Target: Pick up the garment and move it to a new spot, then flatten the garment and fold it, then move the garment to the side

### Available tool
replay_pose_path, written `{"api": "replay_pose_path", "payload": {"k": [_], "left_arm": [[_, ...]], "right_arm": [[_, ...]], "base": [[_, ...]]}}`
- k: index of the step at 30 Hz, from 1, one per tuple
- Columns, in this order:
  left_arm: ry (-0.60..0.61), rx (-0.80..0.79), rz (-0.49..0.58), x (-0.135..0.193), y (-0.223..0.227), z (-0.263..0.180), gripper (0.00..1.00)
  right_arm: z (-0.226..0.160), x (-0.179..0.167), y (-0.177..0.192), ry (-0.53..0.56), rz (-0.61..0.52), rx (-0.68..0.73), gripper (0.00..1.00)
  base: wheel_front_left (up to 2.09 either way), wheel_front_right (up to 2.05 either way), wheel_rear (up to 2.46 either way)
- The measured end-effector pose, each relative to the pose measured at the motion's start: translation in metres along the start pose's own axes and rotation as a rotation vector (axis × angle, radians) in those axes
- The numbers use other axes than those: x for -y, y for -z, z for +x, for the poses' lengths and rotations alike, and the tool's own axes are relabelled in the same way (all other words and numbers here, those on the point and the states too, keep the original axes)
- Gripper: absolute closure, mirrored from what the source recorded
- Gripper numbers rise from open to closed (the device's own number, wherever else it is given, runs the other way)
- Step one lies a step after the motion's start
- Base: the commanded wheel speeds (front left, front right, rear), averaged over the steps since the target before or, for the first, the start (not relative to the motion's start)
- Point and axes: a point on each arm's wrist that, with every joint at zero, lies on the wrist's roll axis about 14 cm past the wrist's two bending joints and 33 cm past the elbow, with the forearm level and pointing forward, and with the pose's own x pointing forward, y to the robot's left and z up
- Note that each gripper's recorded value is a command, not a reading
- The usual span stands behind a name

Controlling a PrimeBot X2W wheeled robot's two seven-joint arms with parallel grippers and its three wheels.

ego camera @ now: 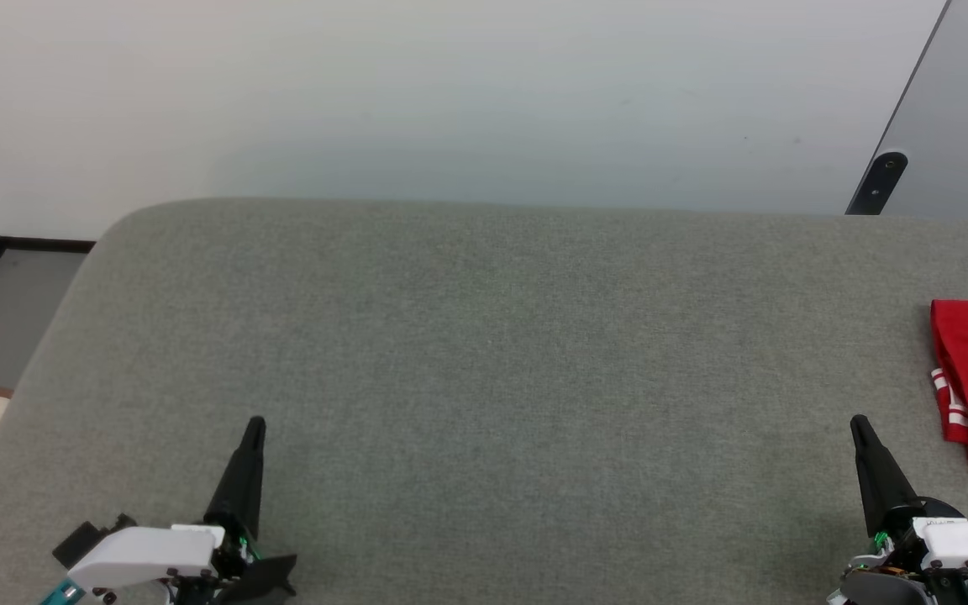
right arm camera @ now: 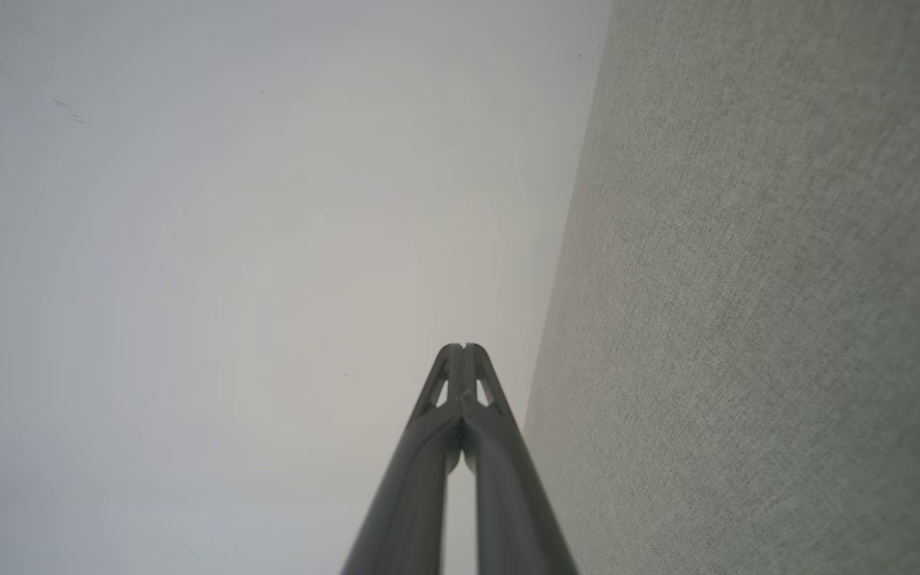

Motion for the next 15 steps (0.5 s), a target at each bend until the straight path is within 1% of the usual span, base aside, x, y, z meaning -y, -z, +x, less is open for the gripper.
{"api": "replay_pose_path", "payload": {"k": [15], "left_arm": [[0.0,0.0,0.0,0.0,0.0001,0.0,1.0]], "right_arm": [[0.0,0.0,0.0,0.0,0.0,0.0,1.0]], "base": [[0.0,0.0,0.0]]}}
